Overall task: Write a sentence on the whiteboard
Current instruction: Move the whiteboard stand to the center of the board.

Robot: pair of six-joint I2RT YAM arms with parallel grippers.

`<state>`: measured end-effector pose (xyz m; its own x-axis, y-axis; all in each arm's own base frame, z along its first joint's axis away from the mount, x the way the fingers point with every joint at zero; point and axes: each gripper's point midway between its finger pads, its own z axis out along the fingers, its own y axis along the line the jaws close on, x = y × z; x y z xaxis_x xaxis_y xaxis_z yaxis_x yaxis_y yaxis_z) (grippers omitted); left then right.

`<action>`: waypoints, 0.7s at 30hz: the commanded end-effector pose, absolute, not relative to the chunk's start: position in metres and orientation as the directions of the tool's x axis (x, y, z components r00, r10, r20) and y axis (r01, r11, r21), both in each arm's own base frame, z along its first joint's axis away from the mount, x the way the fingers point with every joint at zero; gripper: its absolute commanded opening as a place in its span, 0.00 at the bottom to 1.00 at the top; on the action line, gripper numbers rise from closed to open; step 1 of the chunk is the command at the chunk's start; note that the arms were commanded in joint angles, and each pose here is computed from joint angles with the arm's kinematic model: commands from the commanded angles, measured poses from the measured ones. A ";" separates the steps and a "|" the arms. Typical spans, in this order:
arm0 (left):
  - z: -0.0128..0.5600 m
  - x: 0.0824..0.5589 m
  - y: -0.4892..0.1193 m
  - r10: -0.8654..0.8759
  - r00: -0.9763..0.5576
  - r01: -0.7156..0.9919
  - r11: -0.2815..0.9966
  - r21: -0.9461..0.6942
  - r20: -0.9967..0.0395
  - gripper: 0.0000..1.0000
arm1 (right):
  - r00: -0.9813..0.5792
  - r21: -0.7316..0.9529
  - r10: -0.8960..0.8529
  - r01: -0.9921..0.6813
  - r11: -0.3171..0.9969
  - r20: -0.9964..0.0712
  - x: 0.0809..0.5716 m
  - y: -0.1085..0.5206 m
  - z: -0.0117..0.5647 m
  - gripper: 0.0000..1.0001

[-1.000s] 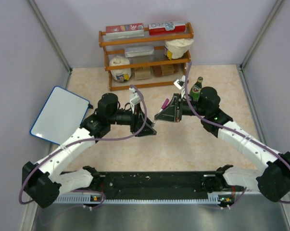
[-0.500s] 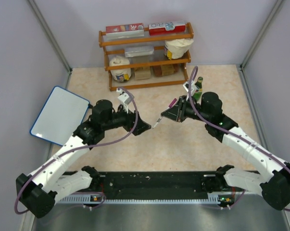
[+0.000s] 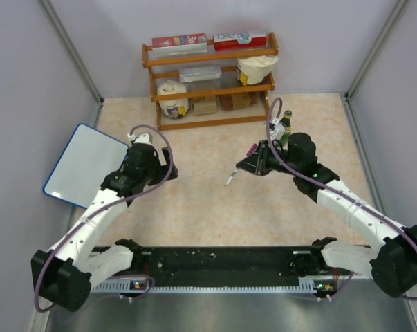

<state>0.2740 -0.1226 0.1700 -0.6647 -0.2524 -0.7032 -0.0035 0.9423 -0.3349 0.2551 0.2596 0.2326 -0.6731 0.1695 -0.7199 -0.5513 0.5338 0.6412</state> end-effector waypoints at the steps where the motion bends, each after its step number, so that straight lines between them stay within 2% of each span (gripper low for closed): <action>1: 0.141 0.274 -0.056 -0.437 -0.626 -0.391 0.892 -0.225 -0.646 0.98 | -0.646 0.613 0.158 -0.577 0.540 -0.747 0.265 0.258 0.230 0.00; 3: 0.133 0.275 -0.038 -0.481 -0.604 -0.482 0.856 -0.189 -0.636 0.97 | -0.648 0.613 0.155 -0.575 0.542 -0.745 0.268 0.257 0.227 0.00; 10: 0.113 0.273 0.007 -0.628 -0.503 -0.735 0.672 -0.087 -0.594 0.82 | -0.651 0.609 0.137 -0.585 0.536 -0.746 0.276 0.256 0.222 0.00; 17: 0.100 0.275 0.038 -0.704 -0.418 -0.840 0.540 -0.051 -0.574 0.68 | -0.655 0.605 0.125 -0.586 0.539 -0.745 0.281 0.252 0.216 0.00; 21: 0.092 0.271 0.054 -0.723 -0.391 -0.874 0.486 -0.016 -0.569 0.63 | -0.663 0.609 0.119 -0.582 0.538 -0.739 0.282 0.250 0.210 0.00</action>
<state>0.2689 0.0365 0.0863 -0.4617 -0.7009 -0.5437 -0.8256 0.5636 -0.0255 0.2751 0.2503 0.2000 -0.7046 0.1222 -0.6990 -0.5322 0.5605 0.6345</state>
